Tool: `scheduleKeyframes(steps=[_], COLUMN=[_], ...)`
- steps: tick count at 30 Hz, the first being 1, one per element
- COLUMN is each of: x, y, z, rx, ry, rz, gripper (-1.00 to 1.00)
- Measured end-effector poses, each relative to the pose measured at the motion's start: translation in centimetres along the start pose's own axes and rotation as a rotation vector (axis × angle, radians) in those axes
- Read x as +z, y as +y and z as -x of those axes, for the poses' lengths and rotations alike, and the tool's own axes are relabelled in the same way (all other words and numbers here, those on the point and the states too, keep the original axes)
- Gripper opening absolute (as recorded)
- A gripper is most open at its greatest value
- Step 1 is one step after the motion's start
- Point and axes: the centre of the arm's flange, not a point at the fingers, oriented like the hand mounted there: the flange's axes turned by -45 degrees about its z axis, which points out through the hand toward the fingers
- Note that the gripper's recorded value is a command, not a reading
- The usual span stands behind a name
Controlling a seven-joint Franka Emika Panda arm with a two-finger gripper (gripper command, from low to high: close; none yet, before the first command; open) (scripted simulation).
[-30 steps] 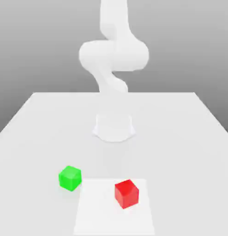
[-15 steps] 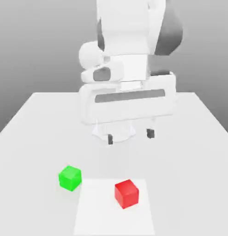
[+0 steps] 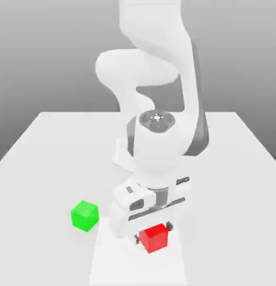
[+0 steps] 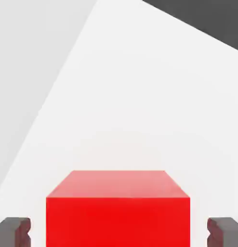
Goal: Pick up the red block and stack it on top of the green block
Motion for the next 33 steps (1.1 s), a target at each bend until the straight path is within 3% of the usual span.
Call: scheduleKeyframes(steps=[4,10,21,29,30,33], x=[-0.1,-5.5,-9.8,-4.9,-4.0,-4.0], y=[0.0,0.0,10.6,11.6,11.5,11.2], z=[0.0,0.0,13.0,15.0,15.0,14.7], rx=[0.000,0.000,0.551,0.632,0.633,0.618], ry=[0.000,0.000,-0.001,0.002,0.001,0.001], rz=[0.000,0.000,0.001,-0.004,-0.003,-0.003], gripper=[-1.00,-1.00,-1.00,-1.00,1.00,1.00])
